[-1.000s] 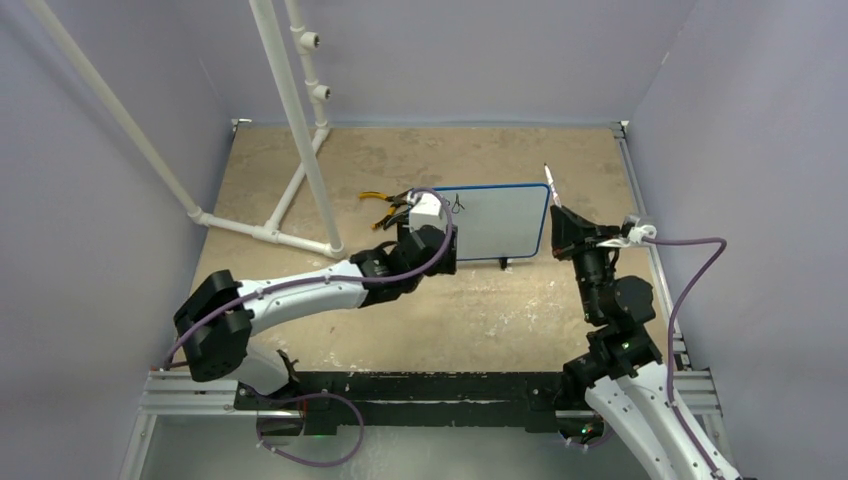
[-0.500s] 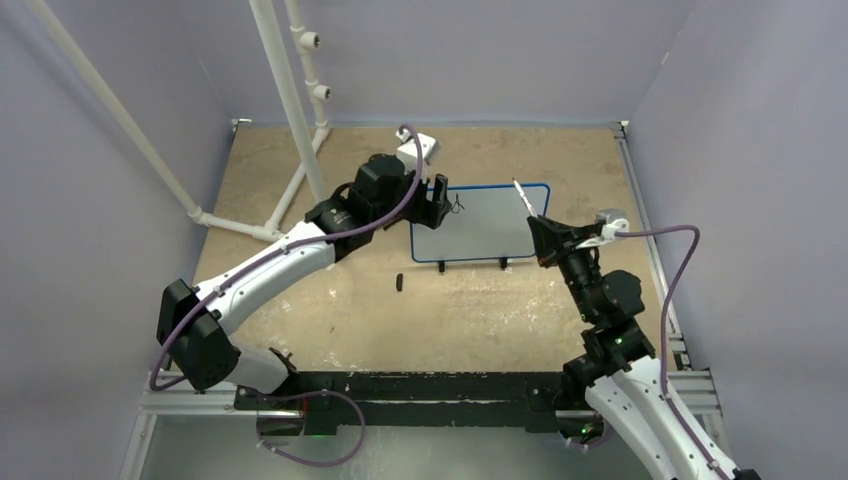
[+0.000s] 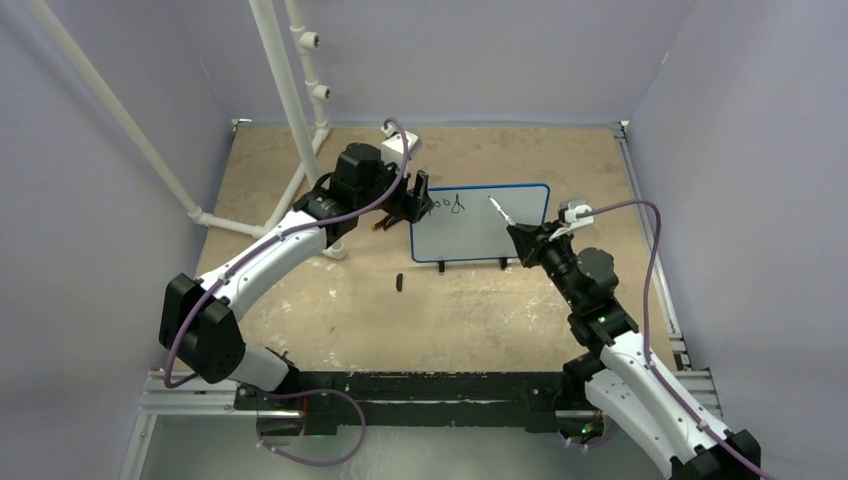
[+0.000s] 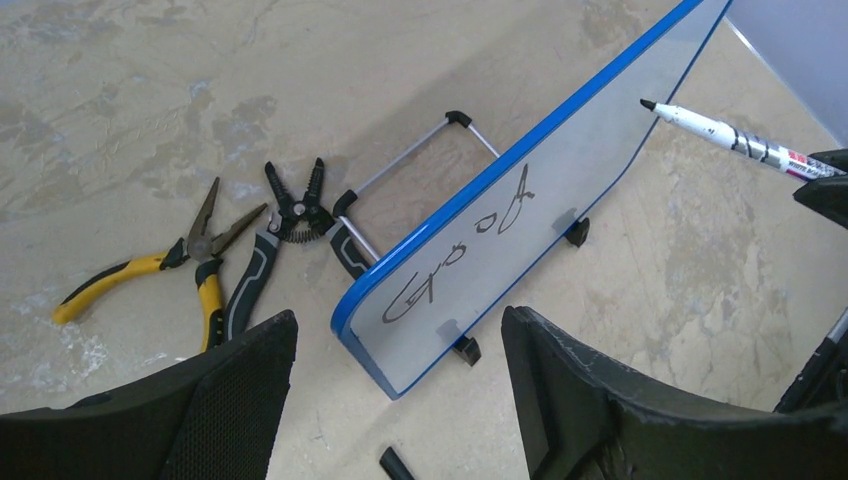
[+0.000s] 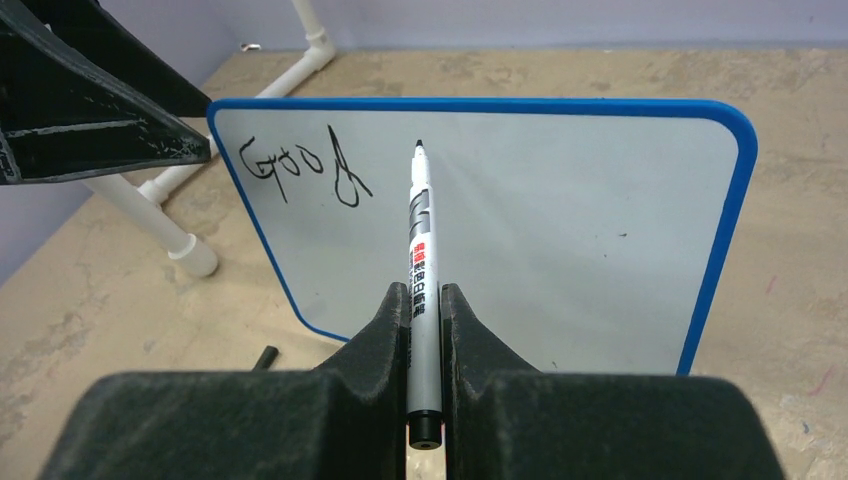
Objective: Write a sentence on the whiteboard
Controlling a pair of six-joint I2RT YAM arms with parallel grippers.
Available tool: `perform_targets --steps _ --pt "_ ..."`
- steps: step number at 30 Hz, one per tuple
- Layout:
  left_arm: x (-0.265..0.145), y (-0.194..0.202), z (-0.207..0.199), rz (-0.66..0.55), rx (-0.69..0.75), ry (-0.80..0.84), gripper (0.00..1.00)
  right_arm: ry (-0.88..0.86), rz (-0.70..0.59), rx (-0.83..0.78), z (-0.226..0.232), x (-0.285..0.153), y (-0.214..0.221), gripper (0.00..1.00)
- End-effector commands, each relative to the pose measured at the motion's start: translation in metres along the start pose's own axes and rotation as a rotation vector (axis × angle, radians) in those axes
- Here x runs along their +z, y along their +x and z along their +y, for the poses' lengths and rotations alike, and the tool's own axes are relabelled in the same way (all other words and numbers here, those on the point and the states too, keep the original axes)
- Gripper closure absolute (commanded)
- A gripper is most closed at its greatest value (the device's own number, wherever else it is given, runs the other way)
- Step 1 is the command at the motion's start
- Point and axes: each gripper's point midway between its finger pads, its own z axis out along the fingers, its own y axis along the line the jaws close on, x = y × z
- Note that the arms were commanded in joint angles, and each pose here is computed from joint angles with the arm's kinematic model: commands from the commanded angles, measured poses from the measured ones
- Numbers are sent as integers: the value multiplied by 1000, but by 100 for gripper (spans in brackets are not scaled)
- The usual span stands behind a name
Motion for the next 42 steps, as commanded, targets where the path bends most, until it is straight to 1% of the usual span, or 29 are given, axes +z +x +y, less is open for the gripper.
perform_targets --steps 1,5,9,13,15,17,21,36,42 --pt "9 11 13 26 35 -23 26 -17 -26 -21 4 4 -12 100" --pt "15 22 22 57 25 -68 27 -4 -3 -18 2 6 -6 100" --pt "20 25 21 59 12 -57 28 -1 6 -20 1 9 -4 100" --pt "24 28 16 63 5 -27 33 5 12 -23 -1 11 -2 100" --pt "25 28 15 63 3 -19 40 8 10 -24 -1 12 -3 100" --pt "26 29 15 67 -1 -17 44 8 19 -26 -1 13 0 100" --pt "27 30 12 67 -1 0 49 8 16 -30 -2 15 -1 100" --pt "27 32 13 70 5 -2 62 68 48 4 -11 11 6 100" --pt "29 36 17 80 8 -19 65 87 77 27 -14 9 15 100"
